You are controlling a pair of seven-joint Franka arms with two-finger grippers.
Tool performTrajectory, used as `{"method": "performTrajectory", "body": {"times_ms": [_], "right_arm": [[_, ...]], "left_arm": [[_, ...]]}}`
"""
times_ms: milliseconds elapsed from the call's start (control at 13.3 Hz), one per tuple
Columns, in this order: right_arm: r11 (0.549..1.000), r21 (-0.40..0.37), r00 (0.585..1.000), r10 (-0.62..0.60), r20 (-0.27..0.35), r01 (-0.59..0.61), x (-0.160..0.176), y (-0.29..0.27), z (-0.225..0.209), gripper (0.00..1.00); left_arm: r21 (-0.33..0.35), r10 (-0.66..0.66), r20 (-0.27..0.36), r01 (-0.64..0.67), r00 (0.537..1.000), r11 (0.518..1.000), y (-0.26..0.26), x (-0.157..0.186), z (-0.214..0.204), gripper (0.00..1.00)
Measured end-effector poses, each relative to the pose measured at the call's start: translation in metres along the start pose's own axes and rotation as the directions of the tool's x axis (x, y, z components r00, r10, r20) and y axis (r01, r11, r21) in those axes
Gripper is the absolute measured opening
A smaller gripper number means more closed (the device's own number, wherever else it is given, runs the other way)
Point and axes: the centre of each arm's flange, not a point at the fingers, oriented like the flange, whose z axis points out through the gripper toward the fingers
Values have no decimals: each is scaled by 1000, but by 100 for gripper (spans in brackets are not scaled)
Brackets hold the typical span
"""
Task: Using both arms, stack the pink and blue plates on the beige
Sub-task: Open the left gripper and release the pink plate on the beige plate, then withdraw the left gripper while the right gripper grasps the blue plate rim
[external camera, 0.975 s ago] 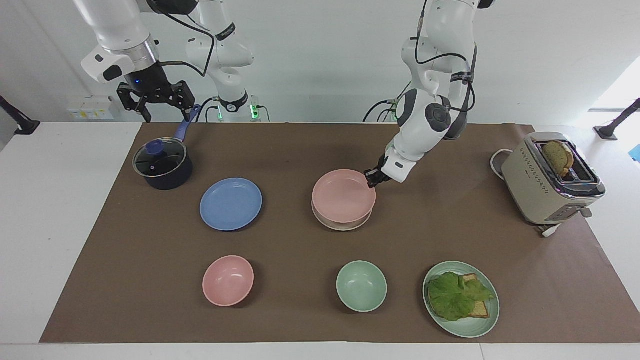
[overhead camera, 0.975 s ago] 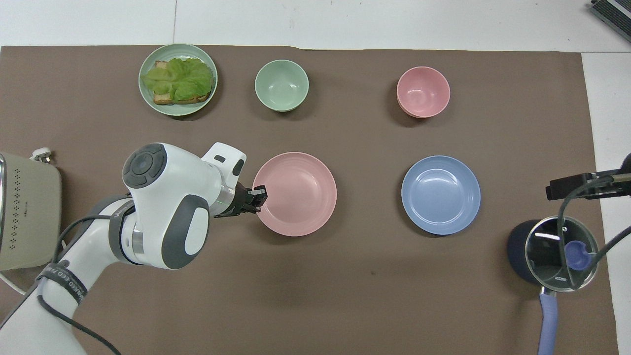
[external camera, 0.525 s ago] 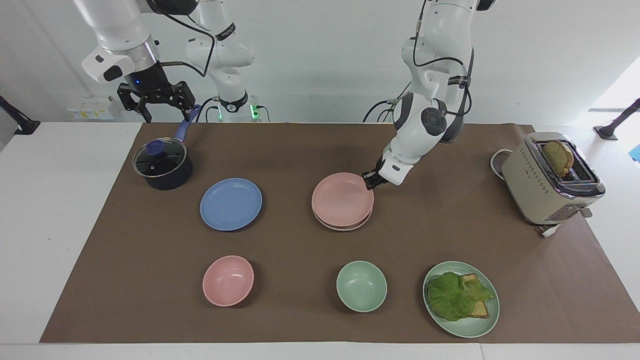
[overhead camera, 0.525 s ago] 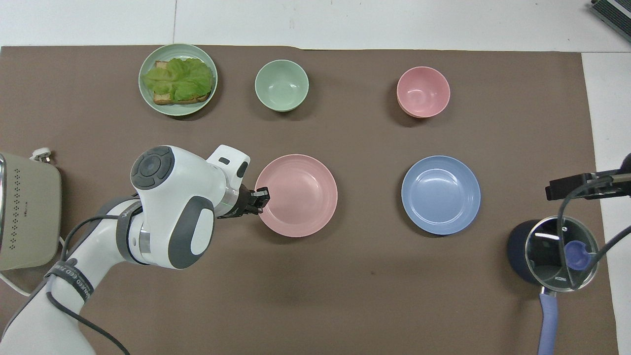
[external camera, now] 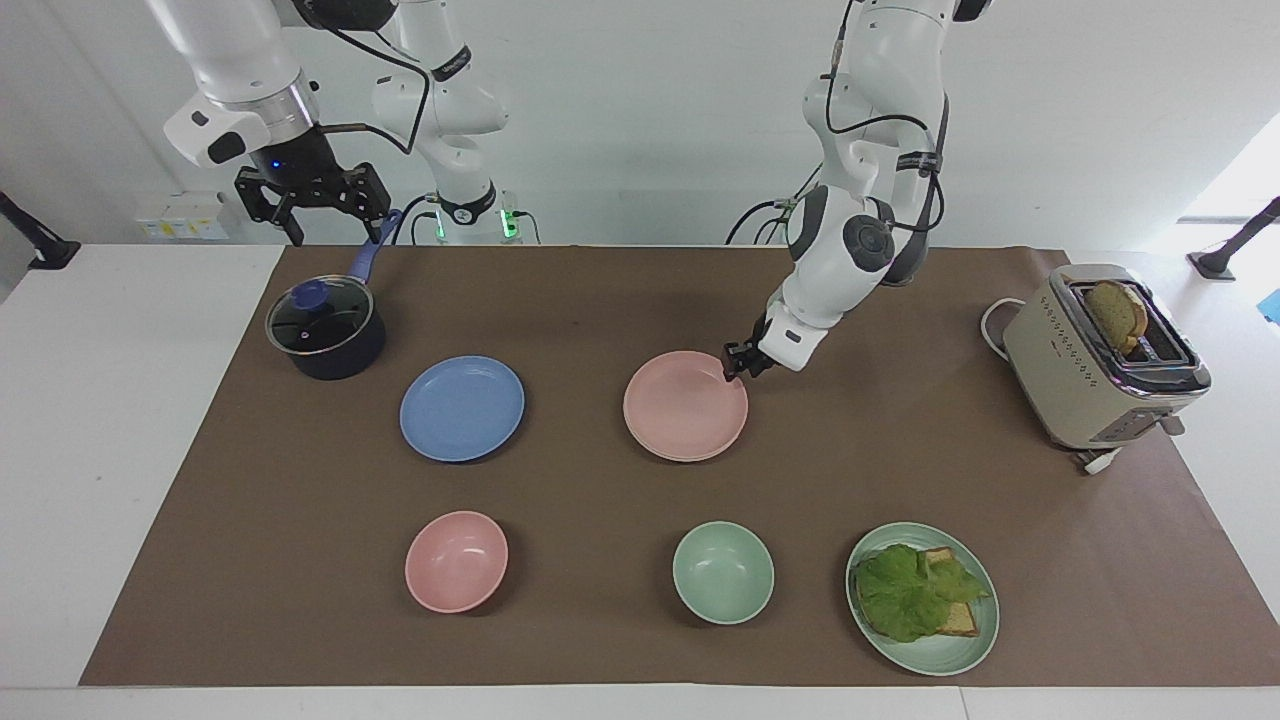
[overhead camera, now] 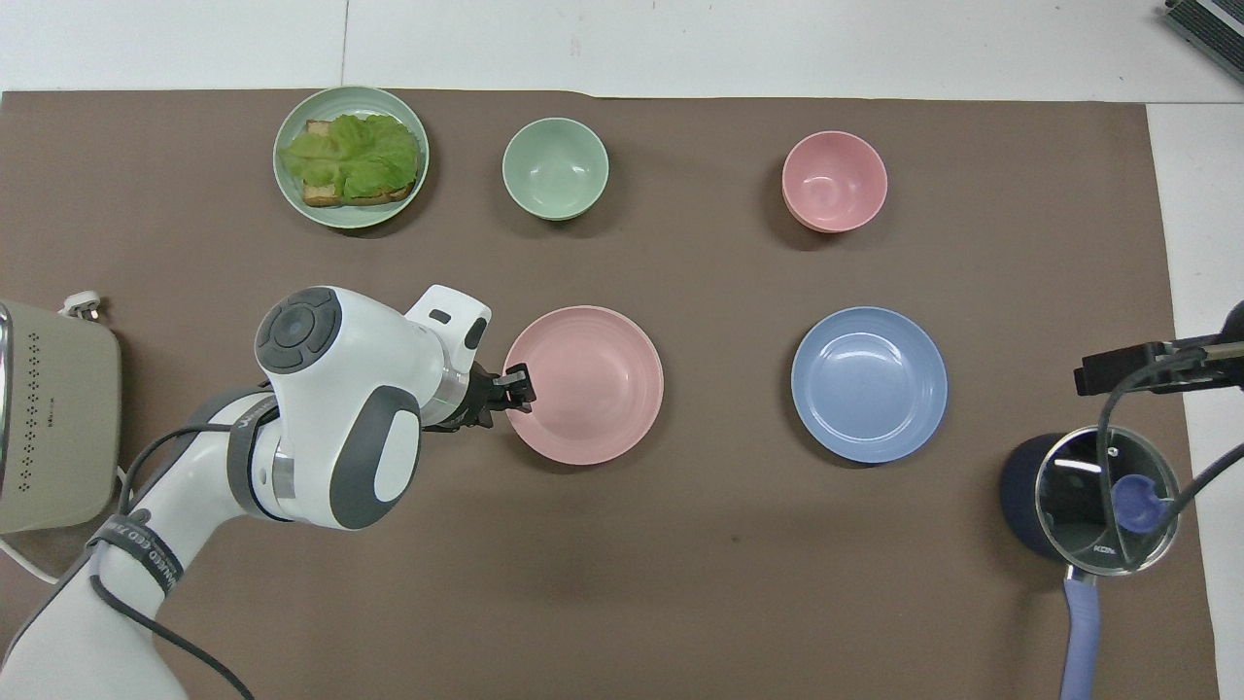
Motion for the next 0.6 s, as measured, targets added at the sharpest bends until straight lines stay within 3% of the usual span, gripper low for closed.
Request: {"method": "performTrajectory", "body": {"times_ms": [75, 300, 600], "right_arm": [[1000, 1, 1000, -2, -9, 2, 3, -1, 9, 100], [1000, 0, 1000, -14, -23, 14, 18, -7, 51, 100], [1000, 3, 1000, -19, 8, 19, 50, -8, 138, 100]], "left_arm": [[-6, -4, -11, 4, 1000, 1000, -2, 5, -7, 100], [30, 19, -35, -17, 999, 999, -22, 30, -51, 100], [114, 100, -88, -89, 991, 989, -86, 75, -137, 100]]}}
